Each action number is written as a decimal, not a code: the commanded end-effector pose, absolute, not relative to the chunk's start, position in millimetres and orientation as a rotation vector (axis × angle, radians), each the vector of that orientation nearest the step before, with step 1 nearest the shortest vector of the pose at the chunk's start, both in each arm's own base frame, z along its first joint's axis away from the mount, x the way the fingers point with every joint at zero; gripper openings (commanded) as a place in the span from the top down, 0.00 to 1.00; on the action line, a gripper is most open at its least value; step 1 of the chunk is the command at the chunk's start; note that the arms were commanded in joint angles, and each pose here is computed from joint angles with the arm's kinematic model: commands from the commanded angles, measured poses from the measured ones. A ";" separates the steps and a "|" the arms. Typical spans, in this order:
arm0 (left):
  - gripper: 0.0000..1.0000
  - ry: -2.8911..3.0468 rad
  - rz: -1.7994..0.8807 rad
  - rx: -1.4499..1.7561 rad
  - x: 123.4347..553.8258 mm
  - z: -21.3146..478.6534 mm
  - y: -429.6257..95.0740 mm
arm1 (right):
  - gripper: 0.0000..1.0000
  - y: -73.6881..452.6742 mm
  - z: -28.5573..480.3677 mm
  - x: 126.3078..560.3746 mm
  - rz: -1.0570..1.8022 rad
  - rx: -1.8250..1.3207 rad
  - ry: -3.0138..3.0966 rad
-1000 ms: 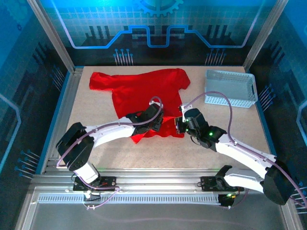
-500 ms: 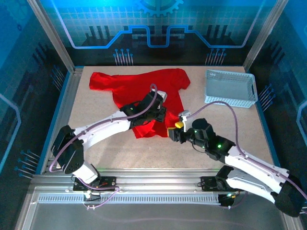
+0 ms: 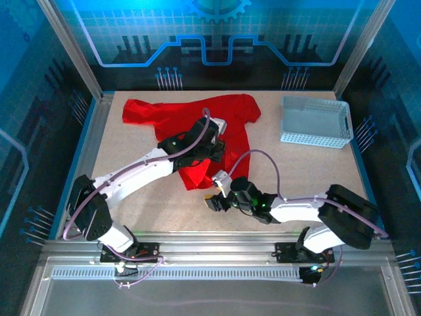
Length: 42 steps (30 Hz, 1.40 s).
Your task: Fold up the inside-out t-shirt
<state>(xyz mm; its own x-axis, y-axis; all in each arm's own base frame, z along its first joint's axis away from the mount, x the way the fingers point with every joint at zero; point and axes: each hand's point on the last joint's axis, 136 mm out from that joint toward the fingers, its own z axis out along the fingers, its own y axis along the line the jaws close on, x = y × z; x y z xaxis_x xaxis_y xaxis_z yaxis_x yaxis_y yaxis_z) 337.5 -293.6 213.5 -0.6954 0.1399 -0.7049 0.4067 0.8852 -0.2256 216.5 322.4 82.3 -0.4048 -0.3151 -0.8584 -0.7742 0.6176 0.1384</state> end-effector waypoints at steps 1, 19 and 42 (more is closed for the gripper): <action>1.00 2.274 -0.521 0.413 335.0 240.7 -292.4 | 0.34 348.7 110.0 230.8 0.715 -0.877 1.801; 1.00 2.247 -0.523 0.459 324.6 247.4 -285.5 | 0.23 330.2 87.4 302.9 0.732 -0.927 1.826; 1.00 2.263 -0.602 0.515 314.8 255.2 -297.9 | 0.22 286.3 106.4 369.2 0.494 -0.707 1.875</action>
